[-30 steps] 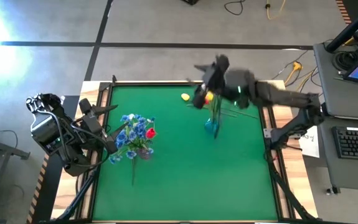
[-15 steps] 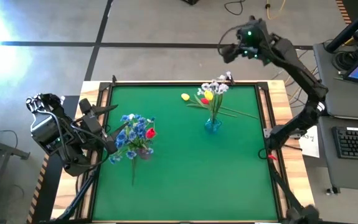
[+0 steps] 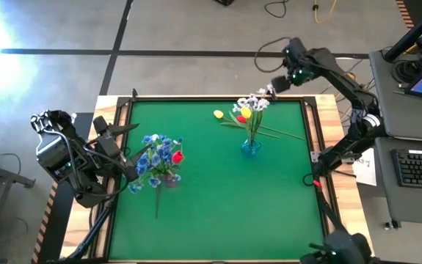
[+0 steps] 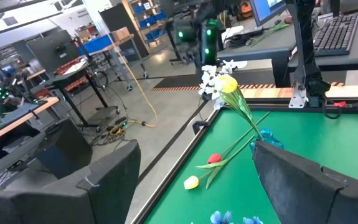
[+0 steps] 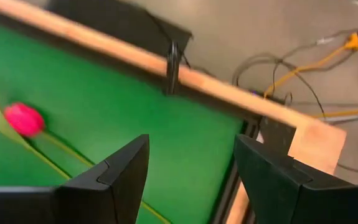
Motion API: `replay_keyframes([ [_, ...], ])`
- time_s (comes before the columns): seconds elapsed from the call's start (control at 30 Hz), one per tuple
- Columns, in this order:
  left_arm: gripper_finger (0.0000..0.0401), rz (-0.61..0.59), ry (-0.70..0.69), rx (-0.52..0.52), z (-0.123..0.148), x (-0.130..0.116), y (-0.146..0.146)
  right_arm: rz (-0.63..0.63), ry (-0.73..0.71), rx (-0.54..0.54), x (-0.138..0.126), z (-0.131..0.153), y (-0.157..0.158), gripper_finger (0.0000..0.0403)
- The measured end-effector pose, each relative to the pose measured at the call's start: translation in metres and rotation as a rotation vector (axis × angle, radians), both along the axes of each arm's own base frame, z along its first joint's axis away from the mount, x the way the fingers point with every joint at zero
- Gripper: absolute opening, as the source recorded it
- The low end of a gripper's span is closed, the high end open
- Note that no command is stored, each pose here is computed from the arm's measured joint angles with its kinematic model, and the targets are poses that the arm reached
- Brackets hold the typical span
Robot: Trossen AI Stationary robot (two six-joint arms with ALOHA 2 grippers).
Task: Sort flowers into vase by color
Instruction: Put the red tulip into the violet vase
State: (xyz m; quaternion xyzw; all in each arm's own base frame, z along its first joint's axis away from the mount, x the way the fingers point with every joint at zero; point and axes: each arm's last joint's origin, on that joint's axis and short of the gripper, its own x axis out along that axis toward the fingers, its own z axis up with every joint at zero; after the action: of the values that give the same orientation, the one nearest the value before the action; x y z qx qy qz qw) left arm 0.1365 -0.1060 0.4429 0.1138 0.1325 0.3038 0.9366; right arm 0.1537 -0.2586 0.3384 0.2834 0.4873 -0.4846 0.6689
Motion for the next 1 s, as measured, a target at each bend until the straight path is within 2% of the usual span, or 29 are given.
replay_keyframes([
  [0.43,0.0297,-0.004,0.007,-0.003,0.0,0.0,0.0,0.086,0.097,0.111,-0.007,-0.056,0.01,0.0226],
  [0.67,0.0297,-0.005,0.009,-0.004,0.0,0.0,0.0,0.191,-0.013,0.221,-0.006,-0.088,0.019,0.0226],
  [1.0,0.0297,-0.007,0.011,-0.005,0.0,0.0,0.0,0.236,-0.026,0.251,-0.01,-0.131,0.028,0.0226],
])
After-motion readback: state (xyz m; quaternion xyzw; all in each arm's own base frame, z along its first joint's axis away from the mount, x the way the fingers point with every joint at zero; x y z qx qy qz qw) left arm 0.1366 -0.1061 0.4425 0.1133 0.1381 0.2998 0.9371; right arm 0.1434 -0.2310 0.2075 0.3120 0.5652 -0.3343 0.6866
